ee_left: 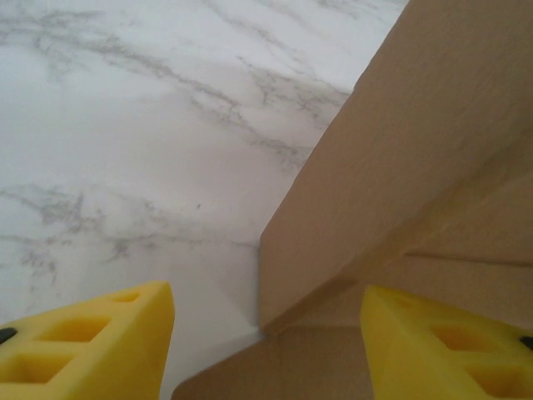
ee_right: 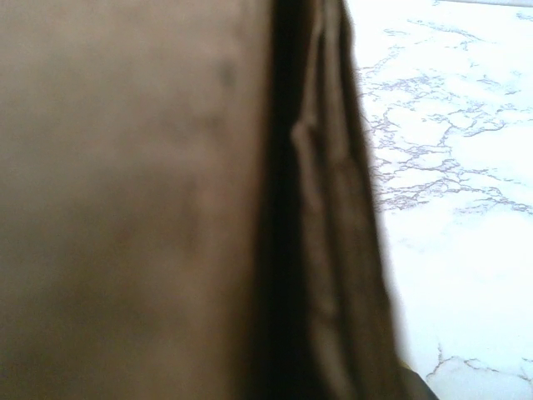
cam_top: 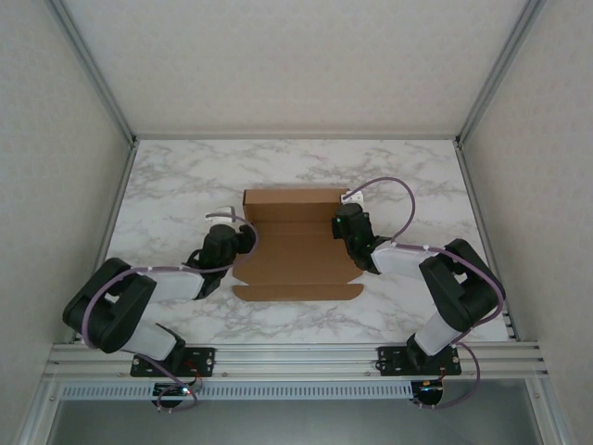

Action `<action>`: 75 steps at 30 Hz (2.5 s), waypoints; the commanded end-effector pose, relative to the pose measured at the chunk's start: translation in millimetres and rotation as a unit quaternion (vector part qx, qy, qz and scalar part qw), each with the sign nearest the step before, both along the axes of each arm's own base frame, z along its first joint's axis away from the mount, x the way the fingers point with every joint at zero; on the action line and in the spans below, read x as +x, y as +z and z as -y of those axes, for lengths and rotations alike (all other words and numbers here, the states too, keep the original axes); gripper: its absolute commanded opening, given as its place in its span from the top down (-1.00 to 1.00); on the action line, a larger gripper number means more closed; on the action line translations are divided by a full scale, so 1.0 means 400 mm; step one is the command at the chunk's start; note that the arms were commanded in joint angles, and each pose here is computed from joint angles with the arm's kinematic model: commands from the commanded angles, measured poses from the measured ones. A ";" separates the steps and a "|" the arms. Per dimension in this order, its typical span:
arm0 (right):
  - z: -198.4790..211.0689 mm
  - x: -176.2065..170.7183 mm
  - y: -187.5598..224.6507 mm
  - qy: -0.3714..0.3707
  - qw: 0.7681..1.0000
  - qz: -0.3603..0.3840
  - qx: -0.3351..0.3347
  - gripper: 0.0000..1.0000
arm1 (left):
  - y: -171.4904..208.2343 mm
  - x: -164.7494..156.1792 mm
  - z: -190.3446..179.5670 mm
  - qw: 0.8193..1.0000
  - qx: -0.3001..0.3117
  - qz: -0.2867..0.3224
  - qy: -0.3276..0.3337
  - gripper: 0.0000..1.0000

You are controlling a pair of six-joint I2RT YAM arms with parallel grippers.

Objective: Fold the paper box

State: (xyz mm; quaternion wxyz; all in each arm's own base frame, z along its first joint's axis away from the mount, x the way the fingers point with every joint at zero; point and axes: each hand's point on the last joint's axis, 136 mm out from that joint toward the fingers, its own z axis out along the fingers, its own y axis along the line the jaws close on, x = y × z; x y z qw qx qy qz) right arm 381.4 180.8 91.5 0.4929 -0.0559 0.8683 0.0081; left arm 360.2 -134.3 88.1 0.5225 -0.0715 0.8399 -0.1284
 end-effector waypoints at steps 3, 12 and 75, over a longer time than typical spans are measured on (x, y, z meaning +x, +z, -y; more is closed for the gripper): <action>0.025 -0.011 -0.021 -0.008 0.999 -0.020 -0.030 1.00 | 0.048 0.052 0.023 0.998 0.034 0.045 -0.008 -0.17; 0.021 -0.010 -0.027 -0.007 0.999 -0.022 -0.028 1.00 | 0.012 0.083 0.038 0.999 0.043 0.031 -0.007 0.20; 0.058 -0.021 0.099 -0.036 0.999 0.029 0.017 -0.38 | -0.070 0.102 0.007 0.986 0.095 -0.045 0.128 0.89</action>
